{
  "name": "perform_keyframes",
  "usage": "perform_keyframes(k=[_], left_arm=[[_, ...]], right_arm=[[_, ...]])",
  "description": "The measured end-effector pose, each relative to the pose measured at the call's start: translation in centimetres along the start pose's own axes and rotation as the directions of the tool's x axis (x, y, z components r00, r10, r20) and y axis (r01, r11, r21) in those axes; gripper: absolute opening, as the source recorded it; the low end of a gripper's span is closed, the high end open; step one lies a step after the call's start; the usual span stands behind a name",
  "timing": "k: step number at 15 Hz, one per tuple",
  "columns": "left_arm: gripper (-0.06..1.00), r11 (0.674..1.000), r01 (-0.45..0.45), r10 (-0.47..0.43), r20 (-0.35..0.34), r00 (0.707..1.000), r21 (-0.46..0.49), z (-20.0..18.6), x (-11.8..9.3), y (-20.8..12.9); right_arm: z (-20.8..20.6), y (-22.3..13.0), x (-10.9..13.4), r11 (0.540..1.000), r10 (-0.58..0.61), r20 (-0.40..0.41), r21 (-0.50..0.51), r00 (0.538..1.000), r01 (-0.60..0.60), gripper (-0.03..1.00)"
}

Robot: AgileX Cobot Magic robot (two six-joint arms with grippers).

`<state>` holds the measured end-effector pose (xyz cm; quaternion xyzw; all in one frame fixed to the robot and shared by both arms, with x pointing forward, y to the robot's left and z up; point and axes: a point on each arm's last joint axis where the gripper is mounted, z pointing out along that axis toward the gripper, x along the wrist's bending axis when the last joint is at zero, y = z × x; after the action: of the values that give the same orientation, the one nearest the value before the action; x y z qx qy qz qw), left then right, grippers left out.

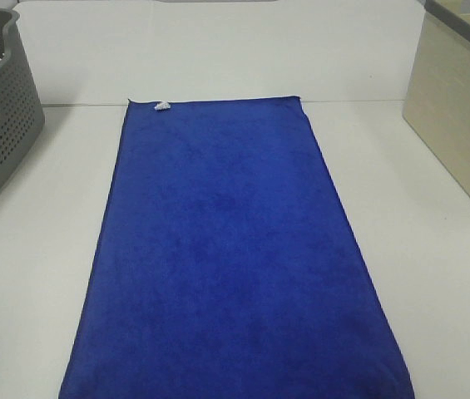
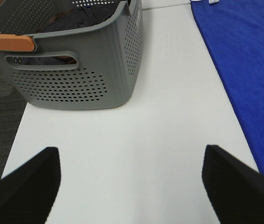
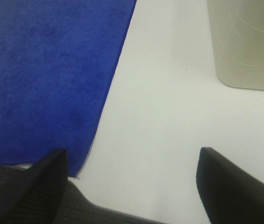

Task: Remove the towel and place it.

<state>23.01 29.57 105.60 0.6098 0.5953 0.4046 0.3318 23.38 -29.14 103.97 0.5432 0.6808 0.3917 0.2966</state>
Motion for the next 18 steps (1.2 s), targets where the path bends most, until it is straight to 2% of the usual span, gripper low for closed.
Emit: perform_keyframes(k=[3, 6, 8, 10, 18], left_arm=[[0.78, 1.000, -0.022, 0.023, 0.044, 0.999, -0.007, -0.01, 0.05, 0.01], [0.78, 1.000, -0.023, 0.023, 0.047, 0.999, -0.008, -0.02, 0.05, 0.00], [0.78, 1.000, -0.020, 0.020, 0.047, 0.999, -0.008, -0.02, 0.05, 0.00], [0.78, 1.000, -0.017, 0.017, 0.047, 0.999, -0.007, -0.02, 0.05, 0.00], [0.78, 1.000, -0.017, 0.017, 0.047, 0.999, -0.007, -0.02, 0.05, 0.00]], right_arm=[[0.00, -0.05, 0.00, 1.000, 0.000, 0.000, 0.005, 1.000, 0.000, 0.75], [0.00, -0.04, 0.01, 1.000, 0.004, 0.004, 0.005, 1.000, -0.004, 0.75], [0.07, 0.00, 0.07, 0.999, 0.044, 0.066, 0.001, 0.997, -0.044, 0.75], [0.10, 0.01, 0.09, 0.998, 0.063, 0.094, 0.000, 0.994, -0.063, 0.75], [0.10, -0.02, 0.10, 0.998, 0.064, 0.093, 0.004, 0.994, -0.064, 0.75]])
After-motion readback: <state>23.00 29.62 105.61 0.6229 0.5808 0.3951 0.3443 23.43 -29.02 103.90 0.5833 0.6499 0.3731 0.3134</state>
